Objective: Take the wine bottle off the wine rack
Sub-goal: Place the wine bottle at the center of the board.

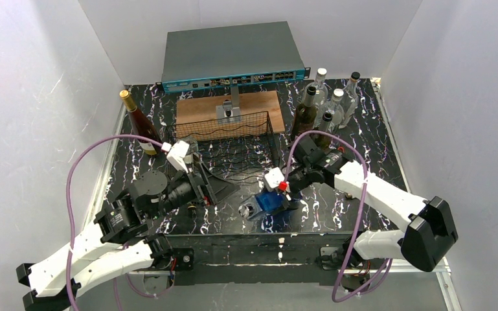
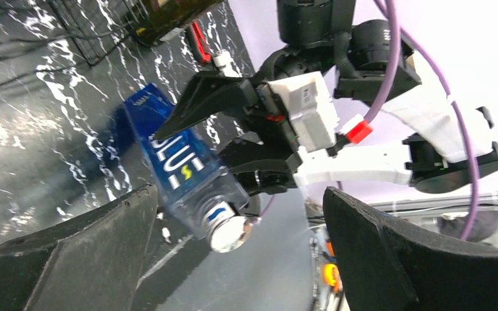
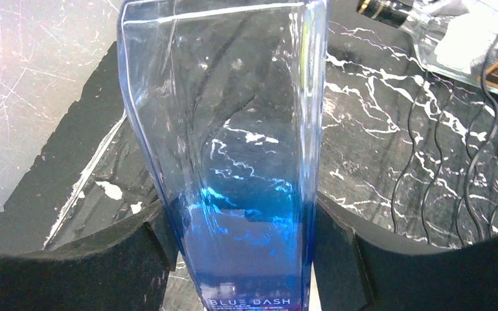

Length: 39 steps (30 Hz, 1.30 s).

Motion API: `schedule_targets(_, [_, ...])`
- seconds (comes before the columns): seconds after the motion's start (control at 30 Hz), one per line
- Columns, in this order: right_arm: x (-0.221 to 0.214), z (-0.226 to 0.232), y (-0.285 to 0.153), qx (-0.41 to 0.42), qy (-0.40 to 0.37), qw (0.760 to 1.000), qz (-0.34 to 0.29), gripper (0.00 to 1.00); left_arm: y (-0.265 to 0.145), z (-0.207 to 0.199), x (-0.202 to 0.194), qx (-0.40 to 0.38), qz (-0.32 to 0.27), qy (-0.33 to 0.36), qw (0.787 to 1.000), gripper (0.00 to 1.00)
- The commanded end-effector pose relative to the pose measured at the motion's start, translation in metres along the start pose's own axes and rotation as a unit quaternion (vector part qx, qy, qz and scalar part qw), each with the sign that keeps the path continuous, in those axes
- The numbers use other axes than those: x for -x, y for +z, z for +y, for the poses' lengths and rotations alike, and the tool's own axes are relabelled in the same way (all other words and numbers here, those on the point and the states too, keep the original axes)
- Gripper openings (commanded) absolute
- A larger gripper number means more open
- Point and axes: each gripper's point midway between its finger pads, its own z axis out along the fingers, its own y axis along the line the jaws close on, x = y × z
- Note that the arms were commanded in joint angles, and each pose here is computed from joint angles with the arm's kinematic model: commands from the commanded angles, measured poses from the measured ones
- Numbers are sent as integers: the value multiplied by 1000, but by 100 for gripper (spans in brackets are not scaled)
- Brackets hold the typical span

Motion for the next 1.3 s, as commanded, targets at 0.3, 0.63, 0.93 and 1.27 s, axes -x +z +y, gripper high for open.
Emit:
schedule_targets(0.3, [30,-21,-57,-82,10,994,-75,21,2,18,12,-23,-67,130,989,99])
schedule_targets(0.63, [26,-35,-97,-149,48,982,-108,21,18,29,1,-38,-57,220,973,99])
schedule_targets(0.93, [17,-42,-118,-187,66,974,-109,21,30,39,-8,-35,-47,238,970,99])
schedule_targets(1.27, [4,-55,-152,-254,87,958,-97,21,27,57,-13,-15,-53,224,973,99])
